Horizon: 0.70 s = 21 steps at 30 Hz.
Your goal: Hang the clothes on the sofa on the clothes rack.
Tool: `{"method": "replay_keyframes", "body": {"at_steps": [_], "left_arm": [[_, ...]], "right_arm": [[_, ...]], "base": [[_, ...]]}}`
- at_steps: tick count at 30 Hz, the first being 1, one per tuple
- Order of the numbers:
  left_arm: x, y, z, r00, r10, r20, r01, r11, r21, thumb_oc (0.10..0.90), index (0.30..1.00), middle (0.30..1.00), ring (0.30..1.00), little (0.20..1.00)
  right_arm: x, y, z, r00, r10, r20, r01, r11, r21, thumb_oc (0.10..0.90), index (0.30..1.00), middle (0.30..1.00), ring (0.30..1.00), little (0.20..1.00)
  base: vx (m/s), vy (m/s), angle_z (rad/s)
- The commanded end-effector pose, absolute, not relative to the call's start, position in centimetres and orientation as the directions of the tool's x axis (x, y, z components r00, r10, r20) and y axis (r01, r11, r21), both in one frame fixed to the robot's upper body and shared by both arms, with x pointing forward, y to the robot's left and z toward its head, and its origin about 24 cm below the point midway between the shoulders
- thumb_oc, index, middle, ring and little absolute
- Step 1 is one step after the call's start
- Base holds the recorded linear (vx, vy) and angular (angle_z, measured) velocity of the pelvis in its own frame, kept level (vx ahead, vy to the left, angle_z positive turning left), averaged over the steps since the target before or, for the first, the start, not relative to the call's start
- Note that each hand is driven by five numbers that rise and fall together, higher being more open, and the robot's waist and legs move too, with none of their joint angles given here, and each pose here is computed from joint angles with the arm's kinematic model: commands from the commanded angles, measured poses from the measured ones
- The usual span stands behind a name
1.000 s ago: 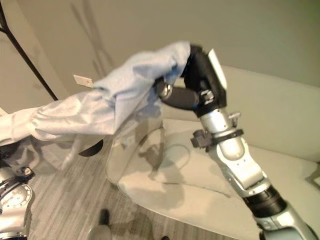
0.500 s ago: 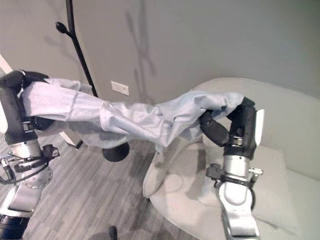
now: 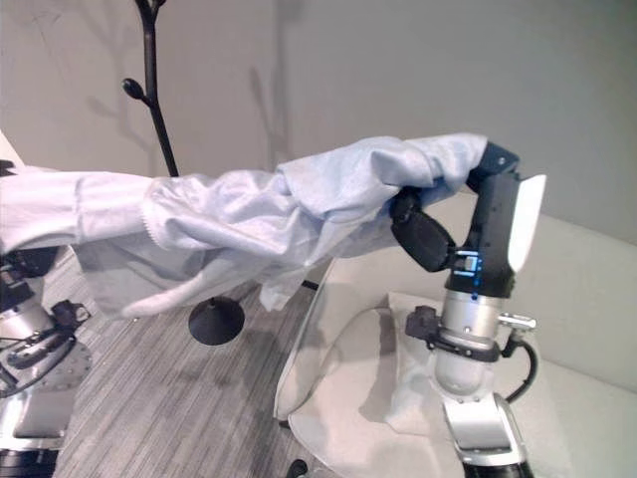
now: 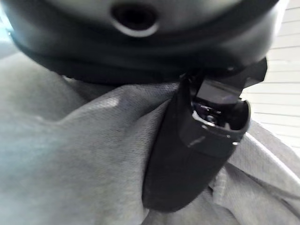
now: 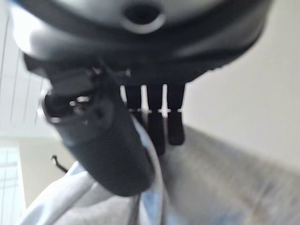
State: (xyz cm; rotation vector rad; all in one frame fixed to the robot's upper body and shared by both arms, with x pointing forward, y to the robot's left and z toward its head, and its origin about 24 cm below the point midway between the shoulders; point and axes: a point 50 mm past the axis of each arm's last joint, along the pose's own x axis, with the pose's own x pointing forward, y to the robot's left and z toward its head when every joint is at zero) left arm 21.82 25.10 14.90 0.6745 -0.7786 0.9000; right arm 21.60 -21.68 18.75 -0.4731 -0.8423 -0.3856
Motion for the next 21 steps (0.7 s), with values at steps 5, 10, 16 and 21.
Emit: {"method": "replay_keyframes", "body": {"at_steps": [5, 10, 16, 21], "left_arm": [[20.8, 25.9, 19.5, 0.228, 0.283, 0.932, -0.891, 0.446, 0.082, 0.400, 0.300, 0.300, 0.300, 0.300], [20.8, 27.8, 21.9, 0.099, 0.134, 0.986, -0.971, 0.230, 0.067, 0.400, 0.300, 0.300, 0.300, 0.300], [21.1, 29.0, 25.2, -0.007, -0.041, 0.999, -0.999, 0.050, -0.005, 0.400, 0.300, 0.300, 0.300, 0.300], [21.6, 29.2, 27.6, -0.015, -0.182, 0.983, -0.998, -0.051, -0.025, 0.400, 0.300, 0.300, 0.300, 0.300]], "right_arm": [[20.8, -21.4, 22.5, 0.426, -0.115, 0.897, 0.505, 0.853, -0.130, 0.400, 0.300, 0.300, 0.300, 0.300], [21.7, -20.8, 23.3, 0.421, -0.017, 0.907, 0.475, 0.856, -0.205, 0.400, 0.300, 0.300, 0.300, 0.300], [22.6, -20.4, 24.3, 0.368, 0.059, 0.928, 0.523, 0.812, -0.259, 0.400, 0.300, 0.300, 0.300, 0.300], [22.9, -20.5, 24.3, 0.370, 0.103, 0.923, 0.561, 0.768, -0.310, 0.400, 0.300, 0.300, 0.300, 0.300]], "base": [[-0.02, -0.014, 0.04], [0.08, 0.137, -0.05], [0.17, 0.251, -0.35], [0.19, 0.357, -0.43]]}}
